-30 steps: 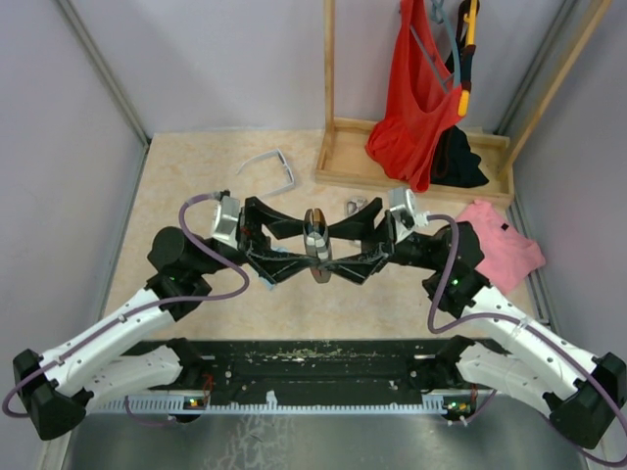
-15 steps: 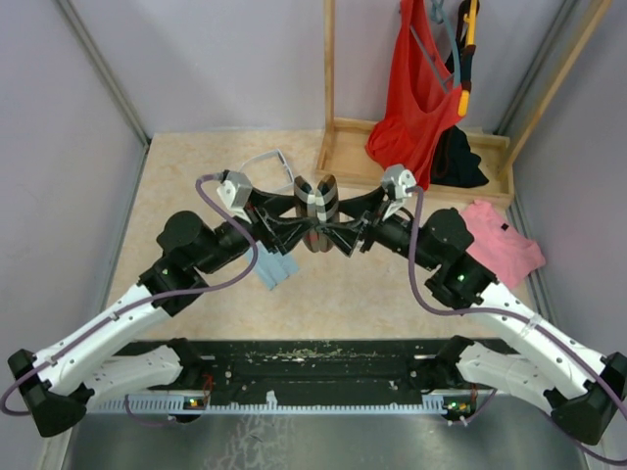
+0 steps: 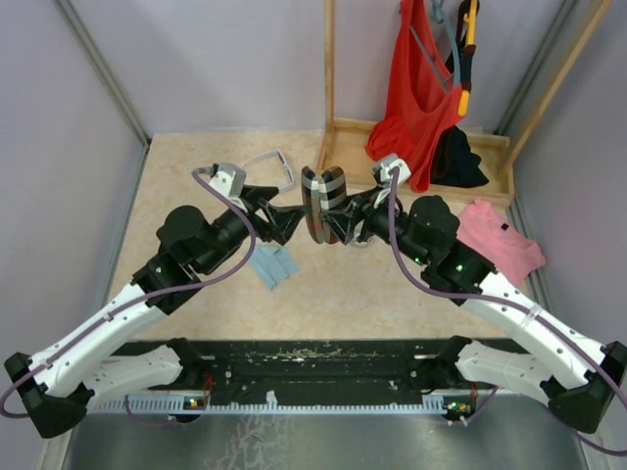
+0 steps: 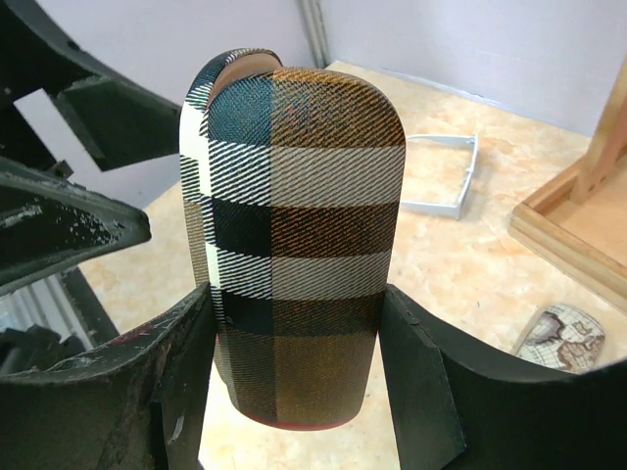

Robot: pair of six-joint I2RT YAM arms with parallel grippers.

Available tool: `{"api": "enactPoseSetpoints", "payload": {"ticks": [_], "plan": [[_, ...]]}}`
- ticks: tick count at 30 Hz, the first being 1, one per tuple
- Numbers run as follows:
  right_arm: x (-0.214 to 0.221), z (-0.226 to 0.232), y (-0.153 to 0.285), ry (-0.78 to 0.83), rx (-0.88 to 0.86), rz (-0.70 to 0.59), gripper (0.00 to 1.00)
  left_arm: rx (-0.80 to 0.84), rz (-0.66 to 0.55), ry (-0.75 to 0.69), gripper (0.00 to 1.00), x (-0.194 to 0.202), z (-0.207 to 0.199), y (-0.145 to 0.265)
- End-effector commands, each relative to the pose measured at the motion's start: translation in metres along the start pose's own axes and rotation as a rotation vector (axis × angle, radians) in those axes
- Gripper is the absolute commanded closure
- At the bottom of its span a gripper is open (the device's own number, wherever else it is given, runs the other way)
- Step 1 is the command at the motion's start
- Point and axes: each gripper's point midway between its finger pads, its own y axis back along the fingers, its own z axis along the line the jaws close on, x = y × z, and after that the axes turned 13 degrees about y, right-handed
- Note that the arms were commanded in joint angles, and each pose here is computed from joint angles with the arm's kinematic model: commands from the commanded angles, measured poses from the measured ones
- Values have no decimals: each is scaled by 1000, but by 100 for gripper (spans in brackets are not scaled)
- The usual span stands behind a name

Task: Organize the sunglasses
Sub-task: Open the sunglasses case, then place the sunglasses case at the center of the board.

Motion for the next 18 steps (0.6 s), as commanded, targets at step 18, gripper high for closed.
{"api": "enactPoseSetpoints", "payload": {"ticks": [18], "plan": [[118, -44, -4, 287, 393, 624, 100, -553, -10, -5, 0, 14, 104, 90]]}}
